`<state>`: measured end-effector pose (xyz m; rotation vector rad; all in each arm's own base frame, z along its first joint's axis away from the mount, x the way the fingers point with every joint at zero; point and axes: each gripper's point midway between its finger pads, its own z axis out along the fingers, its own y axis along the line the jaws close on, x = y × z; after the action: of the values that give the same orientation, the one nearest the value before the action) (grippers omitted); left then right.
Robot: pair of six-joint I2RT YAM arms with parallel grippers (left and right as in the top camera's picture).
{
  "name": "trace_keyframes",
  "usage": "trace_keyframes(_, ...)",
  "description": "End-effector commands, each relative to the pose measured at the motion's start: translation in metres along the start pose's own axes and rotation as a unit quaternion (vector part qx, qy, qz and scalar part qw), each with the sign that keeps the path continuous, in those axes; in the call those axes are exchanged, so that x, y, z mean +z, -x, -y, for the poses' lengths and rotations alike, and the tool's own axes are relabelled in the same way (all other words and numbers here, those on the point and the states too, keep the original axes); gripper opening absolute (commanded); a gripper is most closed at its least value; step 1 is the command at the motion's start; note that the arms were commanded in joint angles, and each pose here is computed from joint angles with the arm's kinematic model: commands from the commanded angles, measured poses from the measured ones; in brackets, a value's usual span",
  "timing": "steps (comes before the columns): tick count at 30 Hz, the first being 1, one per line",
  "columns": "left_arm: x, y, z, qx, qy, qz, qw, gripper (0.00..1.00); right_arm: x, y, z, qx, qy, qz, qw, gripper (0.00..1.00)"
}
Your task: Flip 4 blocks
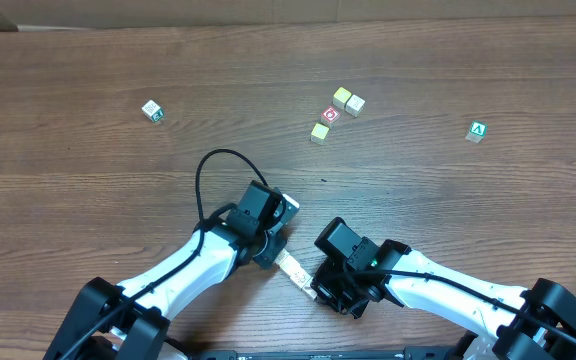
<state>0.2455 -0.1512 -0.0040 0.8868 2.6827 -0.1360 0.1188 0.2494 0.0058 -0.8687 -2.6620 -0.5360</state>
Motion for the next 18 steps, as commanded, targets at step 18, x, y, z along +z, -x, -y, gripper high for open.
trace_keyframes(18,0.006,-0.040,0.035,0.013,-0.112,-0.063,0.992,0.04,0.000,0.000,-0.005,-0.003,0.005,0.003,1.000,0.04)
